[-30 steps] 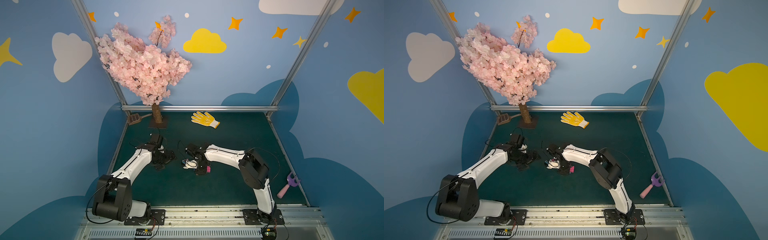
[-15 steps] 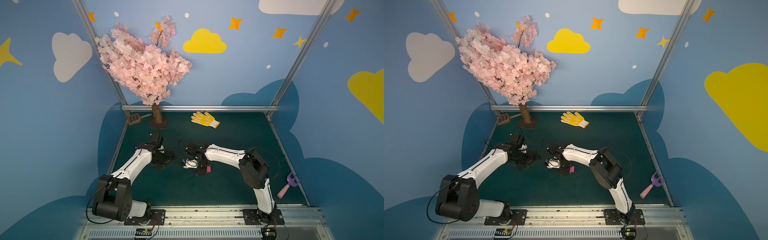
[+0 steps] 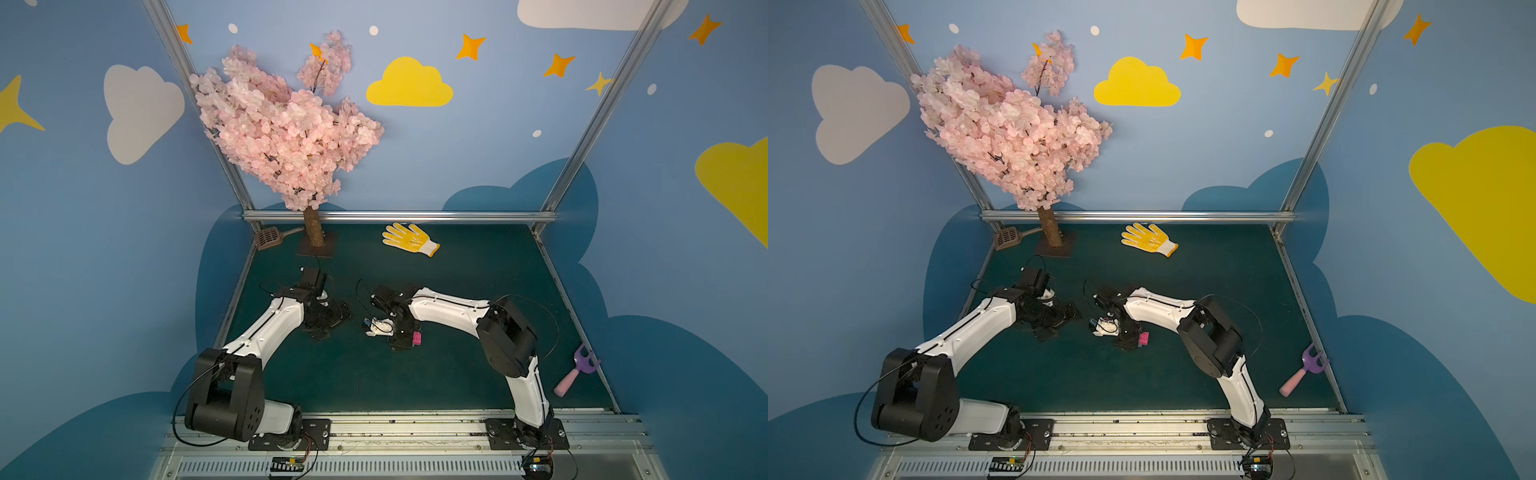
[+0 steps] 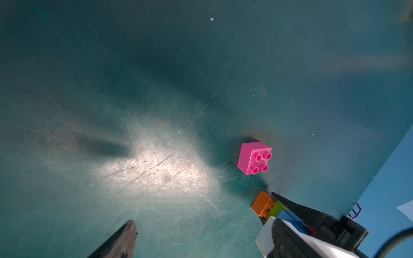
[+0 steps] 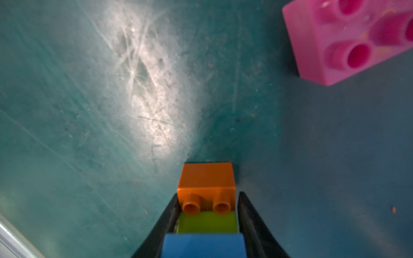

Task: Assemble the letter y with lego
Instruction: Pick up the lego brick from the center of the board.

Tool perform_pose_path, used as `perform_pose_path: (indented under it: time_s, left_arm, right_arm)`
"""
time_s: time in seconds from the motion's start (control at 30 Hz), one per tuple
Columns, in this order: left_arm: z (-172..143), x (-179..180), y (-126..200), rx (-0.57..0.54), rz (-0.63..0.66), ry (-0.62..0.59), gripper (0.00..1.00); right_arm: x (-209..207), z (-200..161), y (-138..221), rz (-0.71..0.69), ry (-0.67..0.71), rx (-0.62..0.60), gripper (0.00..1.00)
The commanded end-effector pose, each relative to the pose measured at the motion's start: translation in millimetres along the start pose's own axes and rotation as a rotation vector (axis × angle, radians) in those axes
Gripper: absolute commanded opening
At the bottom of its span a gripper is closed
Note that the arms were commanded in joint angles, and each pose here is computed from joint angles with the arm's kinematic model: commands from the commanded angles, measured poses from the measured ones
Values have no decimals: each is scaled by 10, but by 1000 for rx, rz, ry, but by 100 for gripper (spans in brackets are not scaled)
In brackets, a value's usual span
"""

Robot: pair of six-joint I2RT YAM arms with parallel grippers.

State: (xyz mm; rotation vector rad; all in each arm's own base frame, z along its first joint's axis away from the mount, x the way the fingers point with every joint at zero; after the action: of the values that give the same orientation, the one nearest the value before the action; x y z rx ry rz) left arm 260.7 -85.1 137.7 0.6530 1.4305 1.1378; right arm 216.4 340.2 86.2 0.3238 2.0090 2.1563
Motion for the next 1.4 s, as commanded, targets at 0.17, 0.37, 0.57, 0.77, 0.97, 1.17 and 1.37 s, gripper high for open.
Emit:
perform_pose_path:
  time_s: [0.17,0.37,0.57,0.77,0.97,1.17,1.37]
  left_arm:
    - [-32,42,-30,16,11,1,94]
    - [-31,43,-33,16,12,2,94]
    - [-31,45,-36,16,15,2,94]
    - [-28,45,-50,20,15,0,94]
    - [-44,22,-112,31,20,-9,94]
    - [-56,-111,-251,56,38,-42,92]
    - [-32,-346,-509,76,134,-89,89]
  right_arm:
    - [7,18,-159,38,-18,20,36]
    - [10,18,-157,39,-19,22,29]
    - [-10,21,-121,33,-24,13,25]
    - [-89,-28,66,0,-47,-10,17]
    - [-361,-202,363,-26,-179,-69,15]
    - [-563,-401,567,-57,-291,-120,14]
    - [-643,-542,618,-118,-348,-103,14]
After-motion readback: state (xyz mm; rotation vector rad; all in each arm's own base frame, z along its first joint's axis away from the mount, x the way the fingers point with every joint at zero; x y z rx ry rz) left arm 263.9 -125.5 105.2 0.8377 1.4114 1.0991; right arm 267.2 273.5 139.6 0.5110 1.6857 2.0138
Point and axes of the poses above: each gripper's point midway between its finger pads, its own y axis back along the fingers, its own x axis along the line the jaws close on, z = x × y, the point moved 6 cm from there along y, back along the fingers, and after that the axes turned 11 degrees about -y, right-handed, at the moved point
